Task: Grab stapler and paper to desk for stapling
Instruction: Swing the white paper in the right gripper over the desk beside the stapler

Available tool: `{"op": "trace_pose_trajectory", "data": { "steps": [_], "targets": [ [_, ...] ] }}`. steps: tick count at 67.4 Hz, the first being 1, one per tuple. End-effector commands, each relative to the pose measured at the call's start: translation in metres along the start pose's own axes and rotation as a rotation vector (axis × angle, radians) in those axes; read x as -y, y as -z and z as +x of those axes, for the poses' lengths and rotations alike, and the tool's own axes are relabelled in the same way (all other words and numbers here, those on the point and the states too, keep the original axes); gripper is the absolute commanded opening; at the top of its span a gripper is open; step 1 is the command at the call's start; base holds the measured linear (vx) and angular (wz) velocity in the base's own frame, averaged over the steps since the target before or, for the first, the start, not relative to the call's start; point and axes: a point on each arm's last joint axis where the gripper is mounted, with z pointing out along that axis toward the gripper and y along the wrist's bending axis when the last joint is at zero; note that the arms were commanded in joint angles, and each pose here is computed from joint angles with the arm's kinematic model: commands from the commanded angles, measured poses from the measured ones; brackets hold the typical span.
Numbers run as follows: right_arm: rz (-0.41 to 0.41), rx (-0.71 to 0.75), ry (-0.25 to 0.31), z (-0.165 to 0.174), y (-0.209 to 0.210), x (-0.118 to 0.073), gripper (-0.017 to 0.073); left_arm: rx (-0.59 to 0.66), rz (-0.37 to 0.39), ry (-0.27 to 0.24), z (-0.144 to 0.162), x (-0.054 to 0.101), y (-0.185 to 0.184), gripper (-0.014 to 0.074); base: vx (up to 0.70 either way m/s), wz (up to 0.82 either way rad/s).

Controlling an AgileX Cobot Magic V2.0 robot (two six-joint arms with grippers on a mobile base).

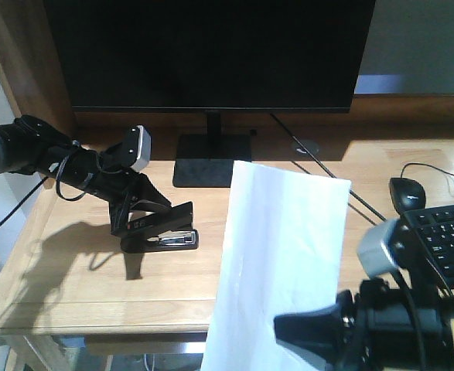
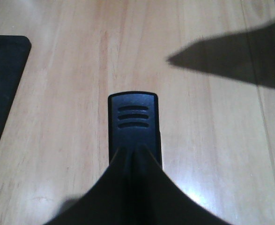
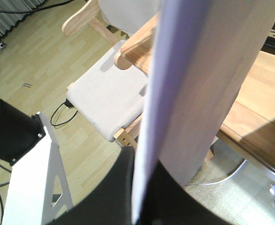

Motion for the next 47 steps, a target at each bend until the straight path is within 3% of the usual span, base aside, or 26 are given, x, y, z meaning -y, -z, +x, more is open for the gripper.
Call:
{"op": "trace_pose_trajectory", "data": {
  "steps": [1, 27, 47],
  "targets": [
    [0.025, 0.036, 0.009, -0.020, -0.003, 0.005, -0.0005, 0.069, -0.046, -0.032, -0.031, -0.001, 0.022, -0.0006, 0.00, 0.00],
    [0.406, 0.000, -0.236, -0.014, -0.033, 0.078, -0.0005, 0.069, -0.046, -0.032, -0.031, -0.001, 0.022, -0.0006, 0.00, 0.00],
    [0.515, -0.058, -0.360, 0.001, -0.051, 0.108, -0.0005, 0.069, -0.046, -0.032, -0.031, -0.001, 0.022, -0.0006, 0.00, 0.00]
  ]
}}
